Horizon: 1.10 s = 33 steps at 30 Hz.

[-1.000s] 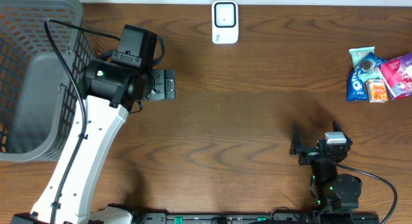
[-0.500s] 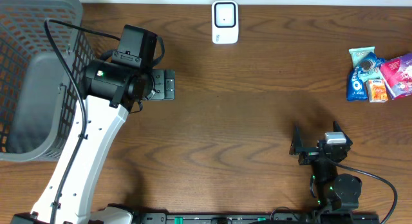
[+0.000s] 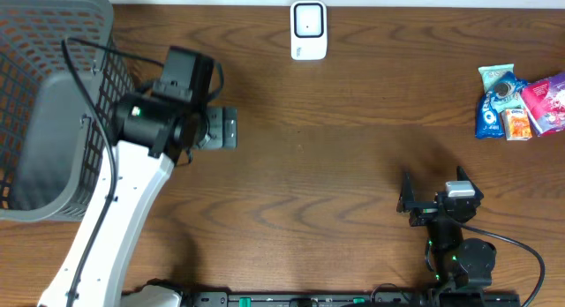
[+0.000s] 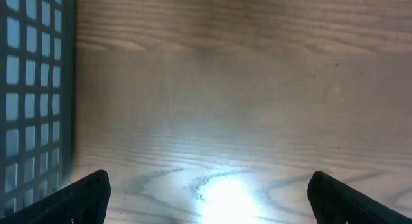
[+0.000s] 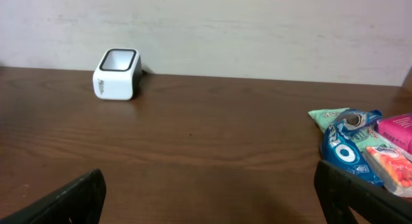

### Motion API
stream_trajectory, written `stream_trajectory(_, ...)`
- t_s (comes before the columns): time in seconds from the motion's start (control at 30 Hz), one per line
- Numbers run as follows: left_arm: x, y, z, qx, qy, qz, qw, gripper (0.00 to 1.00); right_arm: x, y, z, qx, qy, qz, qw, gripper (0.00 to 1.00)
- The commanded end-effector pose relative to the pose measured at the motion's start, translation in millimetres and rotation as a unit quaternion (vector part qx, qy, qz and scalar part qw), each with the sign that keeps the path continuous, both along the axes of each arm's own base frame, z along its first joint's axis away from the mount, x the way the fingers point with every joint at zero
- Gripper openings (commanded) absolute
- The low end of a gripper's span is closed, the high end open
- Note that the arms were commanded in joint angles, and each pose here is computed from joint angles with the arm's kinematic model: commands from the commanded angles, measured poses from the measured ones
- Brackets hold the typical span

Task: Scan the item barcode

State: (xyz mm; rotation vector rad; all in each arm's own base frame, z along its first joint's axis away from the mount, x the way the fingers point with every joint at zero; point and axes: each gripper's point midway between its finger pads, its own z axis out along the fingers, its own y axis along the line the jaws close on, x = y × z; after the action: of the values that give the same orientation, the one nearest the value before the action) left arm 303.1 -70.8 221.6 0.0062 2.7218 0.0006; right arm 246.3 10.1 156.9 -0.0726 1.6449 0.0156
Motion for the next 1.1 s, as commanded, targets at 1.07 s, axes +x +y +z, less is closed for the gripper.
stream_trajectory(1.07,-65.3,71.8,-23.5,-0.054,-0.535,0.045,0.842,0.98,-0.2,-2.1,-0.5,-0.001,0.0,-0.006,1.0,0.99)
